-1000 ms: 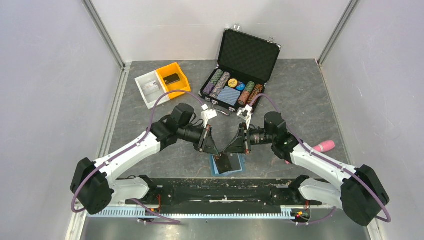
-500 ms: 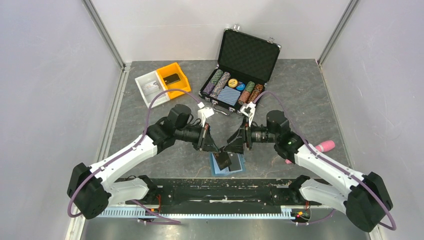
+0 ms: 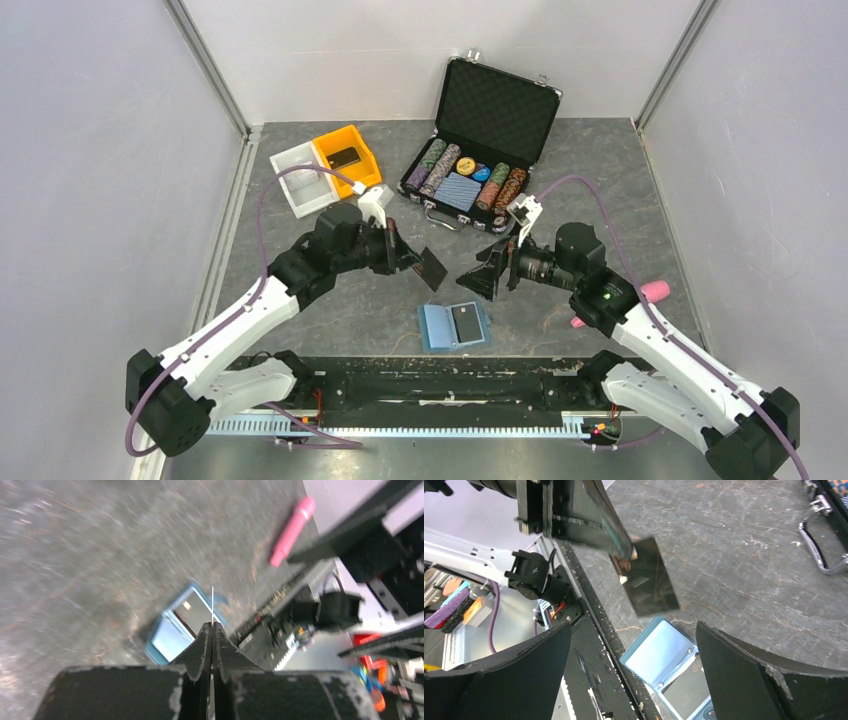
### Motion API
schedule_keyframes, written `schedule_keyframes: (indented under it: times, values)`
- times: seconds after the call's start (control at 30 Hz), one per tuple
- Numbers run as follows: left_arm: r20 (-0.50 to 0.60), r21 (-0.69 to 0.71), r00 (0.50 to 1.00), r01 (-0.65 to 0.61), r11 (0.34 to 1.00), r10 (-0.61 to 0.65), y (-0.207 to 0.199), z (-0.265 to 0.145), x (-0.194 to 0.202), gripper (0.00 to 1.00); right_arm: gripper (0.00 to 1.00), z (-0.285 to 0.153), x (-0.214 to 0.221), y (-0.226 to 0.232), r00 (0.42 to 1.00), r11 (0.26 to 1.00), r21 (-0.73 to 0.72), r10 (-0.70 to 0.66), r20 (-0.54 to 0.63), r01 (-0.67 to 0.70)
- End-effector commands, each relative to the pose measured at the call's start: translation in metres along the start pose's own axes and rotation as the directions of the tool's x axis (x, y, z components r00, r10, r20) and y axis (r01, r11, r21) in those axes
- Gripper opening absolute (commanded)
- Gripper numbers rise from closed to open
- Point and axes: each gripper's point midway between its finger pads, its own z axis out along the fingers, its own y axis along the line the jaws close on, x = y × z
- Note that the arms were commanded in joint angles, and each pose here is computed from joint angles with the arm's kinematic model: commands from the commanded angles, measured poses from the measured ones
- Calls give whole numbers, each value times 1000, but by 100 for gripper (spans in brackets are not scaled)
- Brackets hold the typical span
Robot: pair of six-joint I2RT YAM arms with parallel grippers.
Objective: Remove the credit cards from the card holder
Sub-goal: Place the credit card in the storage box.
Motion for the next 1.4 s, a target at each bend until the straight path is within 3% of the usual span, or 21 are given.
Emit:
schedule_keyframes:
  times: [0.0, 0.2, 0.43, 0.57, 0.67, 0.83, 0.9, 1.0, 1.37]
  values:
    - [286, -164, 957, 98, 982, -47, 20, -23, -70, 2, 98, -6, -6, -9, 999, 998, 64, -31, 43, 28]
    - [539, -305, 840, 270, 913, -68, 62, -53, -125, 2, 98, -11, 4, -14, 997, 996, 80, -29, 65, 24]
    - [647, -290, 752, 398, 870, -128, 104, -54, -183, 2, 98, -9, 19, -26, 994, 995, 97, -13, 109, 3]
    - [699, -320, 709, 423, 848, -90, 130, -47, -217, 2, 98, -7, 24, -36, 994, 991, 130, -26, 107, 12]
    - [721, -373, 688, 481, 794, -78, 163, -38, -232, 2, 98, -4, 24, -39, 994, 990, 137, -31, 103, 16]
    - [803, -451, 595, 574, 684, 31, 213, -51, -252, 2, 98, 4, 22, -39, 996, 993, 122, -17, 89, 6]
    - [824, -449, 563, 583, 677, 62, 226, -51, -264, 2, 98, 6, 22, -39, 996, 993, 119, -12, 86, 1]
    - [832, -446, 551, 597, 666, 64, 247, -45, -273, 2, 98, 8, 22, -42, 997, 992, 127, -16, 79, 6]
    - [800, -495, 597, 597, 631, 63, 317, -7, -291, 2, 98, 13, 23, -52, 998, 986, 167, -27, 52, 18]
